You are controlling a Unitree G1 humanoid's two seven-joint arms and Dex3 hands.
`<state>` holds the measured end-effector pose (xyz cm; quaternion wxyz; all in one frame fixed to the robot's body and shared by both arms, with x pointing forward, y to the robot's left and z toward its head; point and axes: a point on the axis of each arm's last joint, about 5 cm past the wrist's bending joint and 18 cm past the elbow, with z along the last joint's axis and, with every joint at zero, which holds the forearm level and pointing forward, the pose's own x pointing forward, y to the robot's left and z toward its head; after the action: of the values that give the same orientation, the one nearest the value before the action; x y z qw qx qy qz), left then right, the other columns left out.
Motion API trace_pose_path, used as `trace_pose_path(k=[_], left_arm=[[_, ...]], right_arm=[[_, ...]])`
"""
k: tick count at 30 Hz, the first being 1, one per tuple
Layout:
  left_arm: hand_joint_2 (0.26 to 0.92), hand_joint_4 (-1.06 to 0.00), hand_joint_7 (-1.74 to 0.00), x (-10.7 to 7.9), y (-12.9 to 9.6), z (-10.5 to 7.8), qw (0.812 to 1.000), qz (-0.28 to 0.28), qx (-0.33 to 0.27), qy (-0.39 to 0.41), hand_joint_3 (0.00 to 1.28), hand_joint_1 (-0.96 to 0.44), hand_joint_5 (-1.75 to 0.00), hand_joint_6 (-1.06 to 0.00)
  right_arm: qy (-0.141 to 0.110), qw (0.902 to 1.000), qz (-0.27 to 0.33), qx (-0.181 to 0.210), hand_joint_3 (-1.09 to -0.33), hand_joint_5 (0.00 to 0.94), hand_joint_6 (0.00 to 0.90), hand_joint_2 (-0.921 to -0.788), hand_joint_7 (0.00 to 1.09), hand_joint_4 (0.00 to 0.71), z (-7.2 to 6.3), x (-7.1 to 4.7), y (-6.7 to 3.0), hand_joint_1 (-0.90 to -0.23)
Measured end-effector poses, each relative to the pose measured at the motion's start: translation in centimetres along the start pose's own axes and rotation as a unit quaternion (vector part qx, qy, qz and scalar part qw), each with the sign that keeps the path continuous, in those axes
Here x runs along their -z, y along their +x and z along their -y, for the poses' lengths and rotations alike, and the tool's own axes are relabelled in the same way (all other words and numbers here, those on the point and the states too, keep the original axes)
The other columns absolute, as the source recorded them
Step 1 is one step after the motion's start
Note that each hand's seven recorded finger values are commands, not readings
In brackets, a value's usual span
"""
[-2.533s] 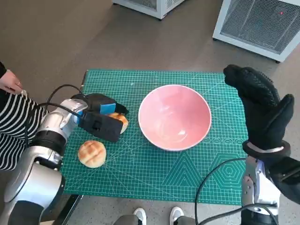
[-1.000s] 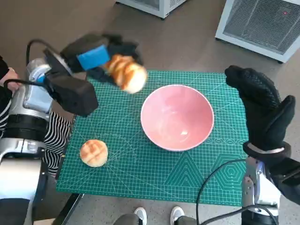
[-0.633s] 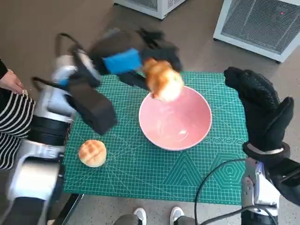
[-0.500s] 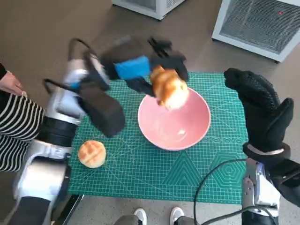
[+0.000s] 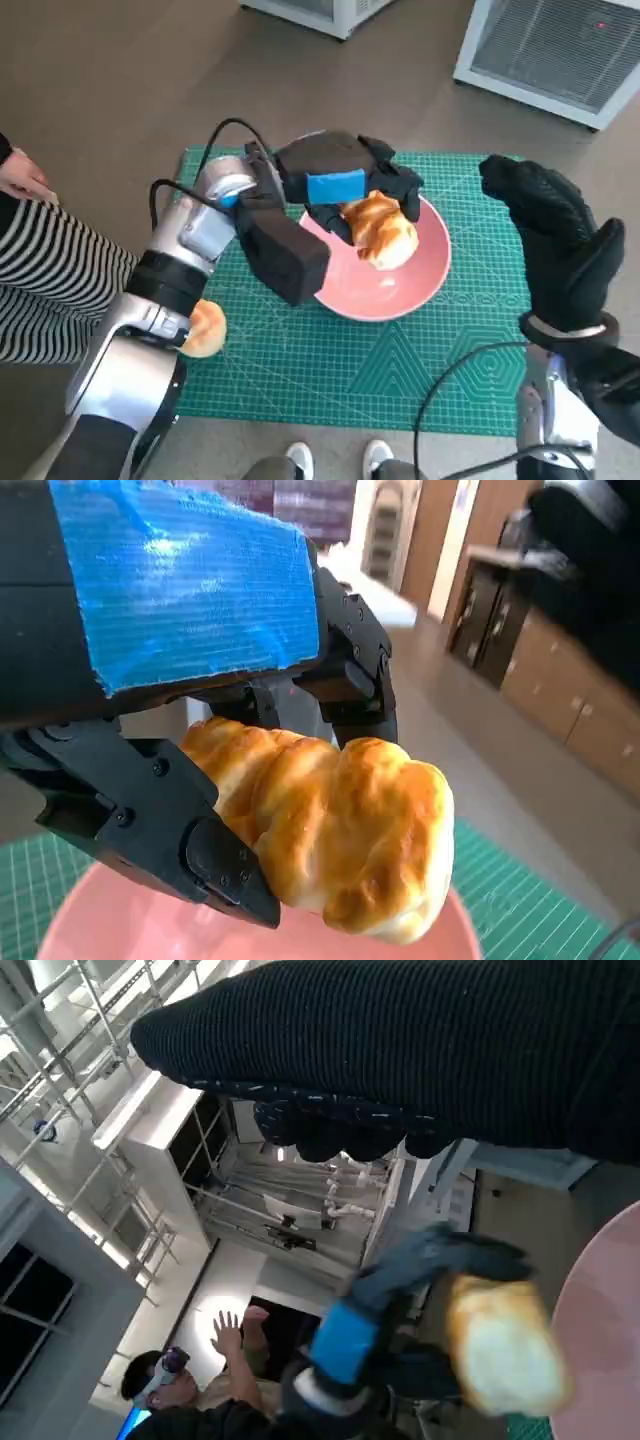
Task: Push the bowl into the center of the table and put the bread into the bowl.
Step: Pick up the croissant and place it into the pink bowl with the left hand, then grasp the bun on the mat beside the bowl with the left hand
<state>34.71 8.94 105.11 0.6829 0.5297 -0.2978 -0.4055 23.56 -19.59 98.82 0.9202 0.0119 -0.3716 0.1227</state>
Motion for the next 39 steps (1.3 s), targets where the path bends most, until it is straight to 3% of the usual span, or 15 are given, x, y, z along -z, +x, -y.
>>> trace_pose_path(k=[3,5,6,8,12,18,26,37,39], left_arm=[[0.920,-0.68,-1.12,0.2,0.3,0.7,1.000,-0.012,0.018,-0.005,0.09,0.00,-1.25,-0.59],[0.921,-0.57,-1.30,0.3,0.5,1.2,0.999,-0.023,0.029,-0.012,0.19,0.00,-1.31,-0.47],[0.873,-0.46,-1.03,0.4,0.5,1.5,0.999,-0.030,0.035,-0.017,0.19,-0.01,-0.96,-0.39],[0.837,-0.37,-0.54,0.5,0.7,1.9,0.998,-0.045,0.048,-0.023,0.13,-0.03,-0.42,-0.36],[0.798,-0.20,-0.16,0.8,0.7,2.2,0.994,-0.066,0.076,-0.031,0.04,-0.07,-0.09,-0.30],[0.782,-0.11,-0.05,0.8,0.4,1.8,0.991,-0.079,0.104,-0.044,0.02,-0.18,-0.01,-0.27],[0.770,-0.09,-0.02,0.9,-2.1,-0.3,0.996,-0.038,0.061,-0.052,0.00,-0.32,0.00,-0.26],[0.752,-0.09,-0.02,0.1,-9.5,-5.7,0.998,-0.007,-0.055,-0.040,0.00,-0.34,0.00,-0.28],[0.769,-0.09,-0.03,-0.2,-11.0,-6.3,0.997,-0.010,-0.070,-0.036,0.01,-0.42,0.00,-0.28]], right_arm=[[0.000,1.0000,0.000,0.001,-0.696,0.000,0.075,-0.921,0.46,0.164,0.0,0.0,-0.05,-0.705],[0.000,1.0000,0.000,0.004,-0.697,0.000,0.075,-0.921,0.46,0.164,0.0,0.0,-0.14,-0.706],[0.000,1.0000,-0.001,0.005,-0.697,0.000,0.075,-0.921,0.46,0.164,0.0,0.0,-0.19,-0.706],[0.001,1.0000,-0.003,0.007,-0.697,0.000,0.074,-0.921,0.46,0.164,0.0,0.0,-0.31,-0.706],[0.002,0.9999,-0.003,0.010,-0.696,0.000,0.075,-0.921,0.46,0.163,-0.1,0.1,-0.40,-0.706],[0.002,0.9999,-0.001,0.013,-0.695,0.000,0.074,-0.921,0.46,0.162,-0.2,0.1,-0.41,-0.705],[0.006,0.9999,-0.001,0.016,-0.688,0.000,0.074,-0.921,0.46,0.163,-0.4,0.2,-0.38,-0.708],[0.010,0.9999,-0.001,0.014,-0.681,0.002,0.076,-0.921,0.46,0.168,-0.5,0.3,-0.21,-0.709],[0.011,0.9998,-0.002,0.014,-0.680,0.002,0.076,-0.921,0.46,0.167,-0.5,0.4,-0.20,-0.709]])
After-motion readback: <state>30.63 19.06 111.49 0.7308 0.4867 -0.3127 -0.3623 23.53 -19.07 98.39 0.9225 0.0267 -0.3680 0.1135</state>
